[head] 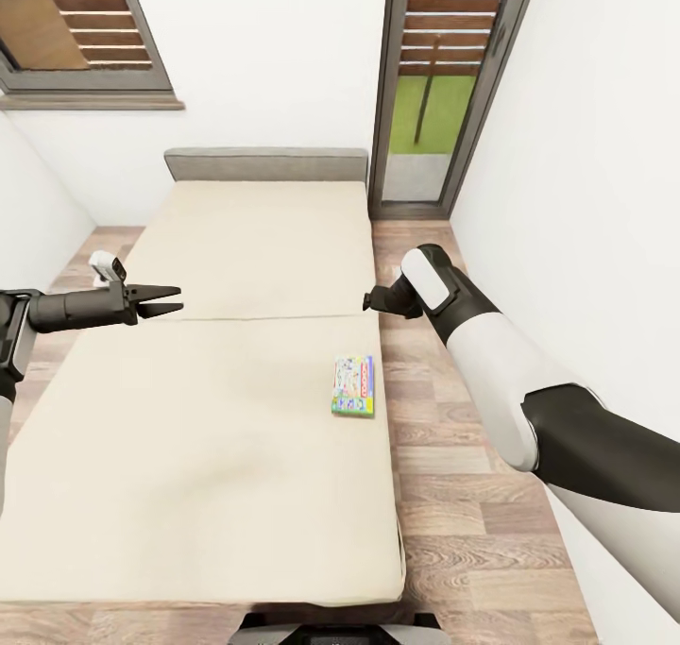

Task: Put all the toys in the child's room - the three board games (two on the bed and one on the table), the two jigsaw puzzles on the table, and the tennis ball on the table - inside the toy box on the table in the child's room.

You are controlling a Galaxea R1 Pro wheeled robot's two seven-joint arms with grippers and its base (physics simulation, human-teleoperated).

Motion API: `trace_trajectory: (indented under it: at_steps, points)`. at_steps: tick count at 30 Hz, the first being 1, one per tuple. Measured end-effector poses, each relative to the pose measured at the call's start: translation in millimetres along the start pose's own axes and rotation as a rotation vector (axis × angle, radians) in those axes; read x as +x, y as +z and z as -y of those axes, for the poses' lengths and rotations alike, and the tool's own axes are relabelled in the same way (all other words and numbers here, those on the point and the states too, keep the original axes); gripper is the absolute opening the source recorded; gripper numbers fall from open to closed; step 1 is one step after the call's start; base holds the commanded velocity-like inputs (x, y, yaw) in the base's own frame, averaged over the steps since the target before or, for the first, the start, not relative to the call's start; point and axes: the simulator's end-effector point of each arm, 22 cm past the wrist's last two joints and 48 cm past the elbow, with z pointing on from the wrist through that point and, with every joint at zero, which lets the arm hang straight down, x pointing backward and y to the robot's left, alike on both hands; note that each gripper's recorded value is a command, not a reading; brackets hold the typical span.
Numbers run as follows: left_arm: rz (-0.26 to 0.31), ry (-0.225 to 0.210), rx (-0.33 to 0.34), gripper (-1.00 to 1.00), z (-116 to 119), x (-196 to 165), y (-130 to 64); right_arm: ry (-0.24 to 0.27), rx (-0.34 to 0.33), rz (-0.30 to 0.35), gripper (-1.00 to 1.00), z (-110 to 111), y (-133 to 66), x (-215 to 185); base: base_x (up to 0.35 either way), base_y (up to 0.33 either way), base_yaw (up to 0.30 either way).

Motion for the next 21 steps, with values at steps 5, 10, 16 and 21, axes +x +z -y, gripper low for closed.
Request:
trace_trajectory:
  at_steps: [5, 10, 16, 21]
  points:
    - [-0.001, -0.007, -0.002, 1.0, -5, 2, 0.9, -0.002, 0.001, -0.007, 1.0, 1, 4.3, 1, 0.0, 0.0, 0.0]
    - [0.0, -0.013, -0.003, 1.0, -9, 3, 1.6, -0.002, -0.002, -0.004, 1.0, 0, 4.6, -4, 0.0, 0.0, 0.0]
    - [-0.001, -0.02, -0.004, 1.0, -14, 4, 3.3, -0.002, -0.005, 0.003, 1.0, -2, 4.9, -11, 0.0, 0.0, 0.0]
    - [-0.004, -0.028, -0.005, 1.0, -19, 7, 5.2, -0.001, -0.007, 0.008, 1.0, -3, 6.4, -15, 0.0, 0.0, 0.0]
